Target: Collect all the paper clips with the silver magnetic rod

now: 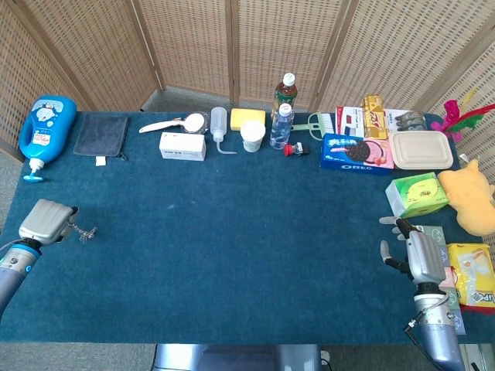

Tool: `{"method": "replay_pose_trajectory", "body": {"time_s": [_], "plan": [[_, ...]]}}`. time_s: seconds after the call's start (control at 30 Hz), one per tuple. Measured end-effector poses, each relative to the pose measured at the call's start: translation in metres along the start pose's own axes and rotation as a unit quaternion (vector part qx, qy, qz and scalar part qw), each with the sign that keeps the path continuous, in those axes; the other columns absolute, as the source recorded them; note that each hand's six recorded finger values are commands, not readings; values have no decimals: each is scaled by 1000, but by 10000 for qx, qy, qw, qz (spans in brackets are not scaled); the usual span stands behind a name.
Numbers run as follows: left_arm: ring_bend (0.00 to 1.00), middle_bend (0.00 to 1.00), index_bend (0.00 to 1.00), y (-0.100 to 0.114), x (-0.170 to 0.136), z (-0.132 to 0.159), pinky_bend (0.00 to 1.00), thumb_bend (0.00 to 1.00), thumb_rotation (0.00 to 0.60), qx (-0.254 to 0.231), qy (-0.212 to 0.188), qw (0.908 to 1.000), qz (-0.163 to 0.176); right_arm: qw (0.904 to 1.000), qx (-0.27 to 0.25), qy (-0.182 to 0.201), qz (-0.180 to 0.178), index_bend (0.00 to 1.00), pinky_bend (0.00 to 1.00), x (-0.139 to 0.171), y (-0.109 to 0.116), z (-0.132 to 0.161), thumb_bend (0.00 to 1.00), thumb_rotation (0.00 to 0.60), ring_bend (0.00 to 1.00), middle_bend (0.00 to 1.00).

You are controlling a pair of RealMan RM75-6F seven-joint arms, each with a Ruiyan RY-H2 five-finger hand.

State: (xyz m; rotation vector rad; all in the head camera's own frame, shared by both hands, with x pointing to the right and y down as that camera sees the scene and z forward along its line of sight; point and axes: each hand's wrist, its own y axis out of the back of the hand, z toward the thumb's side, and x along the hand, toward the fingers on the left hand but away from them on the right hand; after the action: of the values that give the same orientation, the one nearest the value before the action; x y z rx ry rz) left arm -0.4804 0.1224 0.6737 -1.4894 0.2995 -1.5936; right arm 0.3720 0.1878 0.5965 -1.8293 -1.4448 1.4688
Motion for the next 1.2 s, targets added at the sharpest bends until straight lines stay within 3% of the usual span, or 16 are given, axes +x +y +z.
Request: {"method": "replay_pose_trajectory", "body": {"time_s": [0.4, 0.67, 1.2], "plan": [[785, 732, 680, 39, -2, -5, 732, 680, 600, -190, 22, 9986, 499, 10000, -22, 39, 5, 316, 397, 0, 1, 1, 509, 600, 372, 355], [785, 732, 680, 71, 20, -5, 732, 680, 600, -221, 51, 9967, 782, 10000, -31, 75, 13, 316, 397, 3, 2, 2, 509, 600, 374, 355], [782, 732, 680, 79, 64, 14, 732, 680, 600, -172, 3, 9974, 697, 10000, -12, 10, -35, 317, 397, 4, 6, -1, 509, 600, 378, 356]]}}
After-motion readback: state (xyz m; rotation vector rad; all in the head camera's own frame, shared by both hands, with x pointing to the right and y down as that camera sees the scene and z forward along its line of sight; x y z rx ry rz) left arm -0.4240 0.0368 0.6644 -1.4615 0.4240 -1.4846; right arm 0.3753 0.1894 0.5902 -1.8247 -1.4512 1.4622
